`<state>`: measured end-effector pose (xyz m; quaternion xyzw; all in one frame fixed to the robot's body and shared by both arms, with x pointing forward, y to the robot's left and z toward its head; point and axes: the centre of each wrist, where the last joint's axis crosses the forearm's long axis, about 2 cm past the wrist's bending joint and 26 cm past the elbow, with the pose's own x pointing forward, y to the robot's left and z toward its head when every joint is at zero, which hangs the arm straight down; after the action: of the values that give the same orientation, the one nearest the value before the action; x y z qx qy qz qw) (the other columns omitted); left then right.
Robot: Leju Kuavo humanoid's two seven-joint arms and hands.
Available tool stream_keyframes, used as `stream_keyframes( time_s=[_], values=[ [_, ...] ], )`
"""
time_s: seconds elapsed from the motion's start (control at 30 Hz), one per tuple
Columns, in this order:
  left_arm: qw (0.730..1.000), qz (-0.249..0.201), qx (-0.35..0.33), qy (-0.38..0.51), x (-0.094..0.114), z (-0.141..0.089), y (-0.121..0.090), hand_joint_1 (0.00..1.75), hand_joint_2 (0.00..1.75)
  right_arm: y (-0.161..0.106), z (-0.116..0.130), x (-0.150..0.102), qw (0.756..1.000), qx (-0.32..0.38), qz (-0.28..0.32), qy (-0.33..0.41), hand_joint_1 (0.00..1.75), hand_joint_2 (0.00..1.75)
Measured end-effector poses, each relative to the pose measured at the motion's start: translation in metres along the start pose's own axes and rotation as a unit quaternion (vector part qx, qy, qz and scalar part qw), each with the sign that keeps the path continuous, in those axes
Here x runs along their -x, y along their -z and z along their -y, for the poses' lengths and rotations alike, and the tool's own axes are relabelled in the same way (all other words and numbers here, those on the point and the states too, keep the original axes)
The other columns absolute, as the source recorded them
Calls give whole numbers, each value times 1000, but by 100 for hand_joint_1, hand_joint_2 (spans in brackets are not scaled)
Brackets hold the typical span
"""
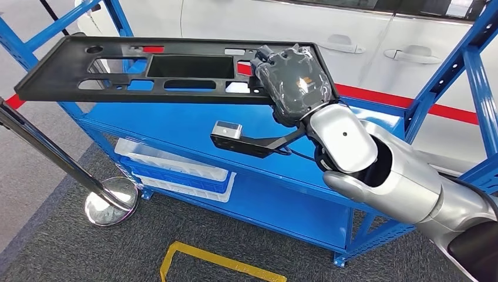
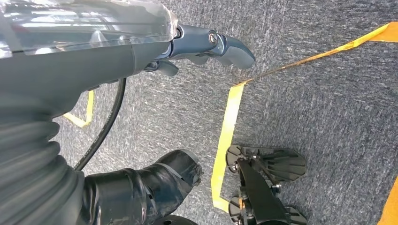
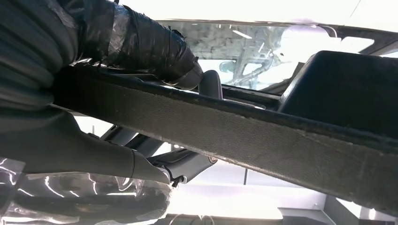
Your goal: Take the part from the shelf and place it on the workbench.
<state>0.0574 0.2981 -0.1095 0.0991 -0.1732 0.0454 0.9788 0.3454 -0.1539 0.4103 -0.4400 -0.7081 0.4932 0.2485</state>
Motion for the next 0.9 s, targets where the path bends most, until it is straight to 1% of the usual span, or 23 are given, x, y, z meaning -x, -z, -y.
stream_keyframes(
  time_s=[0.27, 0.37, 0.9],
  values=[
    [1000, 17, -1, 5, 0, 0, 0, 0, 175, -5, 1, -2, 1000, 15, 16, -3, 175, 175],
    [1000, 19, 0, 5, -1, 1, 0, 0, 175, -6, 3, 1, 1000, 20, 14, -7, 175, 175],
    [1000, 15, -3, 8, -1, 1, 0, 0, 175, -12, 5, 4, 1000, 22, 12, -9, 175, 175]
  ],
)
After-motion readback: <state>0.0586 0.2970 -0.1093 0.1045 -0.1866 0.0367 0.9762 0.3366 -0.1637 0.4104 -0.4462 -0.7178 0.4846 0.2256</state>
